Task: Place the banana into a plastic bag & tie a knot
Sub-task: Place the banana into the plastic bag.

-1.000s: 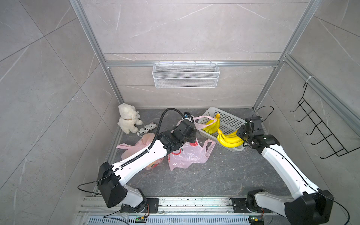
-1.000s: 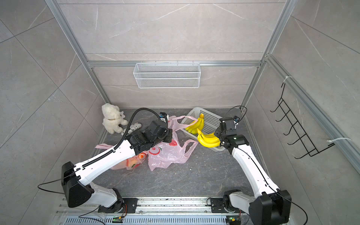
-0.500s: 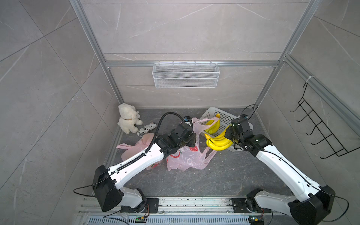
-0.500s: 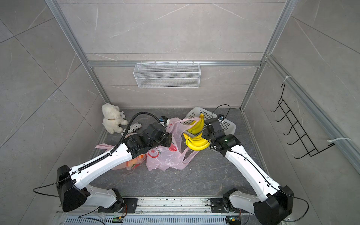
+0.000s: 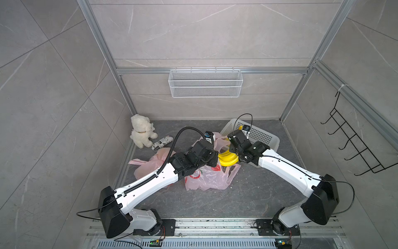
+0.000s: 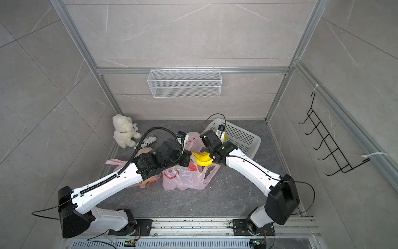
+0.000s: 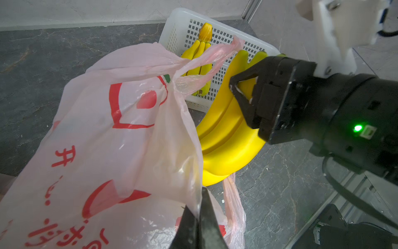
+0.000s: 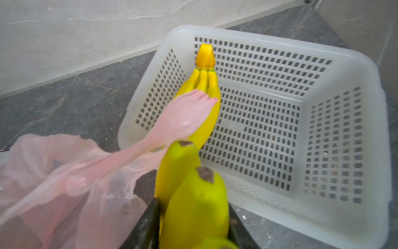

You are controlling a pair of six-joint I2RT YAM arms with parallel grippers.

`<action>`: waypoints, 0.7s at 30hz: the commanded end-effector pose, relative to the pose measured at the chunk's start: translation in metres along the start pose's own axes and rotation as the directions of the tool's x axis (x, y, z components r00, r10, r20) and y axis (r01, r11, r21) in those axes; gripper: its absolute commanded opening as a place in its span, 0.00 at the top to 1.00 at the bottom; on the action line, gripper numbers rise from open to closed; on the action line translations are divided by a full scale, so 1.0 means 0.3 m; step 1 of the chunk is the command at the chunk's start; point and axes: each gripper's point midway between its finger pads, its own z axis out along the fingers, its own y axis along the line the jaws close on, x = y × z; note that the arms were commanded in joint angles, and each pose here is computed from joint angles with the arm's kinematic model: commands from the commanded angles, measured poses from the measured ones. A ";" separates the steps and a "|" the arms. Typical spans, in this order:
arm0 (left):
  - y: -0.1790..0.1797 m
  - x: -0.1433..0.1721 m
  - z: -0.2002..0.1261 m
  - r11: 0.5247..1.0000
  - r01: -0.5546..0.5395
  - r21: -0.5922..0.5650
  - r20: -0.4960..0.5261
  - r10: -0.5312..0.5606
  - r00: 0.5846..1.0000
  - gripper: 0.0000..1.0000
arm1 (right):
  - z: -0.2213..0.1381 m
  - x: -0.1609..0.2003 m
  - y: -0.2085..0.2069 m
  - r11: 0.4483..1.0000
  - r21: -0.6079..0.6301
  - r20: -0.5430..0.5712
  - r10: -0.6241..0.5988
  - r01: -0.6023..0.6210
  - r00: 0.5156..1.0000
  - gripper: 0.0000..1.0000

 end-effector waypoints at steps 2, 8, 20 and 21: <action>-0.049 -0.049 -0.043 0.997 0.038 0.070 0.068 -0.043 0.997 1.00 | -0.030 -0.041 0.111 0.991 -0.071 0.026 0.113 -0.111 0.993 0.71; 0.006 -0.067 -0.102 0.990 0.128 0.062 0.185 -0.138 0.973 1.00 | -0.010 0.079 0.259 0.958 -0.193 -0.101 0.196 -0.212 0.975 0.71; 0.266 0.121 -0.227 0.938 0.346 0.009 0.302 -0.333 0.893 1.00 | 0.088 0.309 0.493 0.962 -0.225 -0.152 0.124 -0.156 0.981 0.71; 0.280 0.139 -0.234 0.934 0.357 0.009 0.305 -0.343 0.889 1.00 | 0.103 0.324 0.501 0.965 -0.216 -0.155 0.117 -0.149 0.981 0.70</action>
